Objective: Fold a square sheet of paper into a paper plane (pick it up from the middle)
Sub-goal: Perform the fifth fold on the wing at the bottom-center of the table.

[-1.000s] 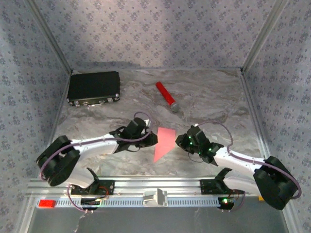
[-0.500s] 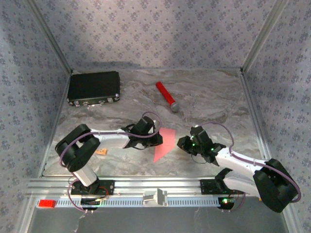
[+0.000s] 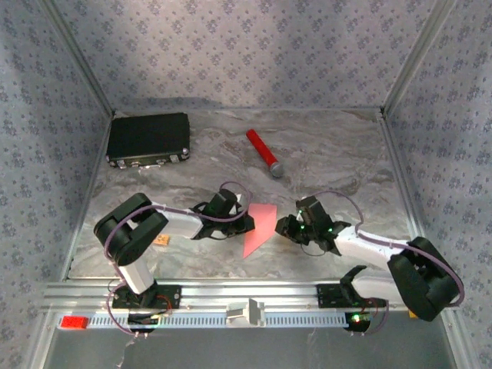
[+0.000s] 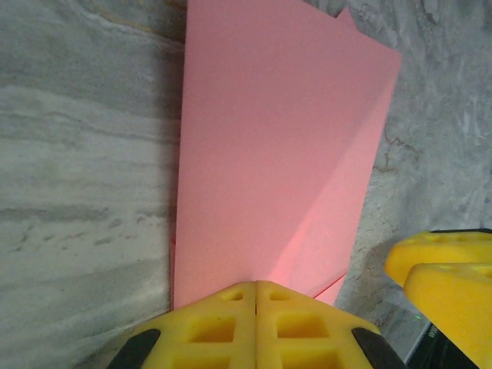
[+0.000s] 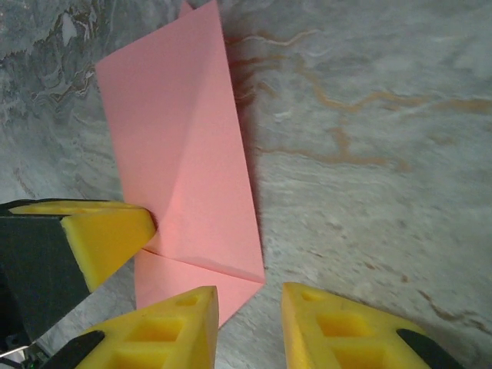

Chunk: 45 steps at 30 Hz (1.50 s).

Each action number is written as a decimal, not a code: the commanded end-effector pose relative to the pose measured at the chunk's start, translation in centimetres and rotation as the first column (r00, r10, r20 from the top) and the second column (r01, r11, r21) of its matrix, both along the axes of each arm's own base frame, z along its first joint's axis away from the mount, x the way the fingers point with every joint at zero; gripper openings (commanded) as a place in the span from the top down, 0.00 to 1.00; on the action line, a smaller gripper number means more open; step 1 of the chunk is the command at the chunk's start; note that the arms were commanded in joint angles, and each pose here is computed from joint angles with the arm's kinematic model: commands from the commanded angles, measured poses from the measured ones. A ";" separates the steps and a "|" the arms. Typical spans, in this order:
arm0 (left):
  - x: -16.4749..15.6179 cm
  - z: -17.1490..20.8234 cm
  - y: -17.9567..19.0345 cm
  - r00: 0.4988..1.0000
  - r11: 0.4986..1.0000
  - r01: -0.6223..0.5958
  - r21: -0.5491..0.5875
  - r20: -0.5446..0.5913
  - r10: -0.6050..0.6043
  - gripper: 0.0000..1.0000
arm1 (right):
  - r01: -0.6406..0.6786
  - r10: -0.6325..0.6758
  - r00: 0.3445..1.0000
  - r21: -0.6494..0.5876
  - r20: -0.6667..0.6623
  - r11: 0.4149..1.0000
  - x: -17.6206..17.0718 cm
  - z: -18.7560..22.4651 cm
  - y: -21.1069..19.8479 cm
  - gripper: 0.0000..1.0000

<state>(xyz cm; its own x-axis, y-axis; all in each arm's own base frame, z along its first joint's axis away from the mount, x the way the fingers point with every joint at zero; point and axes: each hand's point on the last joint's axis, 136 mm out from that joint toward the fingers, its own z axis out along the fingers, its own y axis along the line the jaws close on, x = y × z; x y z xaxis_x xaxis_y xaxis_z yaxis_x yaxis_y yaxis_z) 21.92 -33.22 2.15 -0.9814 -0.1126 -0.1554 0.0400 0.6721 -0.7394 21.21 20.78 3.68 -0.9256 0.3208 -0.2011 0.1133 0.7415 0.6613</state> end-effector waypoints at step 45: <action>-1.1 -1.8 1.4 0.998 1.000 -0.008 -0.004 -0.069 0.008 0.94 | -0.097 0.097 0.995 0.125 0.000 0.987 5.1 -0.1 2.1 0.71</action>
